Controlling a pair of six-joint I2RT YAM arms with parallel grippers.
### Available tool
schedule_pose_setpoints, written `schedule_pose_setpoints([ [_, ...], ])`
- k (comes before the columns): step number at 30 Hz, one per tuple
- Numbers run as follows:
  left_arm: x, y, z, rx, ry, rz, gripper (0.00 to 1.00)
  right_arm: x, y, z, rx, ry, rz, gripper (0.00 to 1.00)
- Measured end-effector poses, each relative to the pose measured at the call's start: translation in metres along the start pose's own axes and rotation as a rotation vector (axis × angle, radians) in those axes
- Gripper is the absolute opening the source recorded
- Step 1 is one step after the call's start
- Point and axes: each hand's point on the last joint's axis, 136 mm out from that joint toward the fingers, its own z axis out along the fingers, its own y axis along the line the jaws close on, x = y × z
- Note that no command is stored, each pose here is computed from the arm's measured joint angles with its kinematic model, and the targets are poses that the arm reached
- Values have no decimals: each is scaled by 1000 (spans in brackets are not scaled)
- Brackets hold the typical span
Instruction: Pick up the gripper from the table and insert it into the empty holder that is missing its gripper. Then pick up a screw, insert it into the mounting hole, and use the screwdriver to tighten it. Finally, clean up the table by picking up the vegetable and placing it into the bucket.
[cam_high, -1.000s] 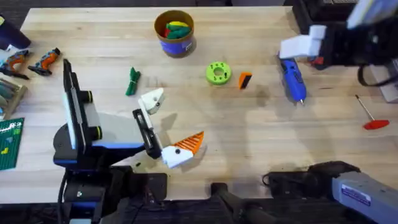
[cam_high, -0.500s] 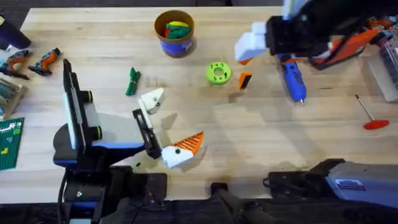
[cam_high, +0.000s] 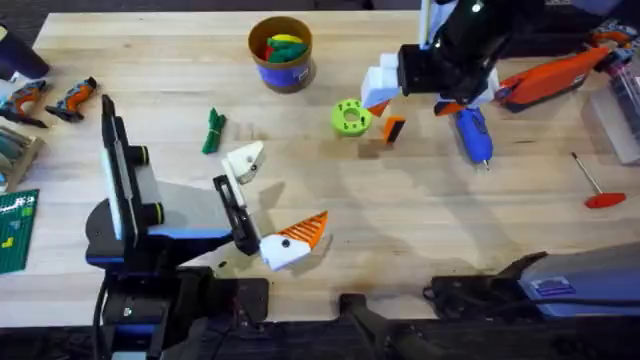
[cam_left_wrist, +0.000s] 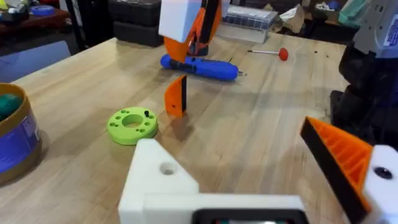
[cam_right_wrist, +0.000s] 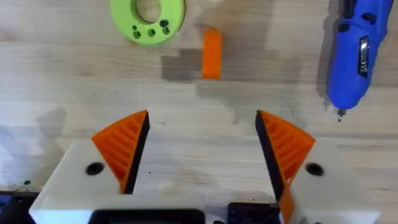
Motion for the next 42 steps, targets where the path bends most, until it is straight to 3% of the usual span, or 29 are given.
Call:
schedule_pose_setpoints([
  [5,0,0,0,0,0,0,985,-8,-7,24,31,49,32,991],
  [11,0,0,0,0,0,0,985,-24,-2,49,14,6,29,992],
  [26,0,0,0,0,0,0,985,-16,-14,88,52,88,-74,942],
  [31,0,0,0,0,0,0,985,-17,-13,91,50,88,-76,859],
  [35,0,0,0,0,0,0,985,-16,-11,91,36,93,-69,736],
  [42,0,0,0,0,0,0,985,-15,-8,91,22,99,-59,284],
])
